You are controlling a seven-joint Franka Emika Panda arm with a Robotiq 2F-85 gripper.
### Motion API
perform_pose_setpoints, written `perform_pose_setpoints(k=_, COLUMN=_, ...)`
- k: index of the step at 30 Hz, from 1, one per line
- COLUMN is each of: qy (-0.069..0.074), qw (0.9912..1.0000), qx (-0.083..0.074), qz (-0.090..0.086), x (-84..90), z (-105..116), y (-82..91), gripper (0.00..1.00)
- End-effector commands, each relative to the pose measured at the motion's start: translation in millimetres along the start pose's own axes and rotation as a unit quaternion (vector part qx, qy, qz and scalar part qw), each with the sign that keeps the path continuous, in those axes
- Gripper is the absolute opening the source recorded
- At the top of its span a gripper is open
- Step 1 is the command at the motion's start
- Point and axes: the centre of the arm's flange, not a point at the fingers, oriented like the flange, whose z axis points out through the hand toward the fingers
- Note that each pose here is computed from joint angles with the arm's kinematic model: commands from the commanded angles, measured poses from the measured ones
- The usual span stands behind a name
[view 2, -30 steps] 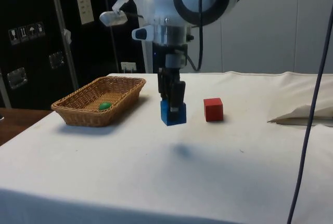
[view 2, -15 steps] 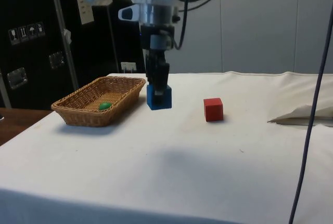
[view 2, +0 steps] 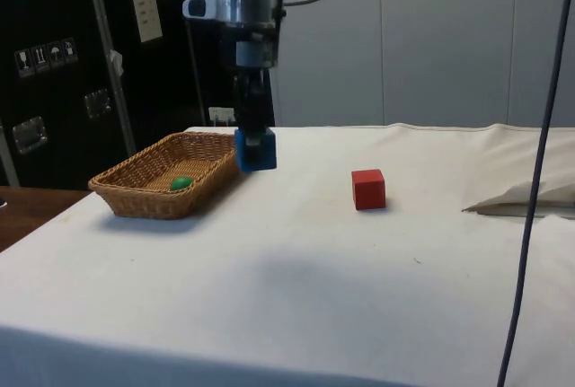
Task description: Place all non-red objects into the basket.
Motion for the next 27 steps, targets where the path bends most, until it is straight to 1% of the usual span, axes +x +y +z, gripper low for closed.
perform_pose_setpoints(k=1, qy=-0.004, qw=0.99999, qx=0.001, qz=0.0, x=1.1, z=-0.3, y=3.9, gripper=0.03)
perform_pose_setpoints(k=3, qy=-0.006, qw=0.99998, qx=0.0, qz=0.002, x=4.4, z=-1.4, y=11.5, gripper=0.03)
perform_pose_setpoints(k=5, qy=-0.007, qw=0.99997, qx=0.0, qz=0.003, x=5.3, z=-1.7, y=14.0, gripper=0.03)
perform_pose_setpoints(k=7, qy=-0.01, qw=0.99994, qx=-0.001, qz=0.005, x=7.8, z=-2.5, y=22.1, gripper=0.03)
perform_pose_setpoints(k=8, qy=-0.006, qw=0.99997, qx=-0.001, qz=0.005, x=6.9, z=-2.5, y=18.0, gripper=0.03)
perform_pose_setpoints(k=9, qy=-0.011, qw=0.99992, qx=-0.001, qz=0.006, x=9.0, z=-3.0, y=25.2, gripper=0.03)
perform_pose_setpoints(k=13, qy=-0.016, qw=0.99982, qx=-0.006, qz=0.008, x=14.9, z=-5.7, y=40.2, gripper=0.03)
perform_pose_setpoints(k=15, qy=-0.019, qw=0.99976, qx=-0.007, qz=0.009, x=18.1, z=-7.3, y=44.6, gripper=0.03)
perform_pose_setpoints(k=16, qy=-0.019, qw=0.99974, qx=-0.007, qz=0.01, x=19.8, z=-7.6, y=47.6, gripper=0.03)
perform_pose_setpoints(k=17, qy=-0.013, qw=0.99985, qx=-0.005, qz=0.01, x=18.9, z=-7.9, y=44.0, gripper=0.03)
perform_pose_setpoints(k=18, qy=-0.021, qw=0.9997, qx=-0.007, qz=0.01, x=21.0, z=-6.5, y=49.9, gripper=0.03)
perform_pose_setpoints(k=19, qy=-0.021, qw=0.99966, qx=-0.008, qz=0.012, x=24.3, z=-6.2, y=54.3, gripper=0.03)
perform_pose_setpoints(k=21, qy=-0.023, qw=0.99962, qx=-0.009, qz=0.012, x=25.3, z=-5.3, y=57.1, gripper=0.03)
perform_pose_setpoints(k=26, qy=-0.025, qw=0.99944, qx=-0.014, qz=0.016, x=33.8, z=-2.2, y=71.2, gripper=0.03)
perform_pose_setpoints(k=27, qy=-0.021, qw=0.99951, qx=-0.015, qz=0.018, x=33.6, z=-2.9, y=69.4, gripper=0.03)
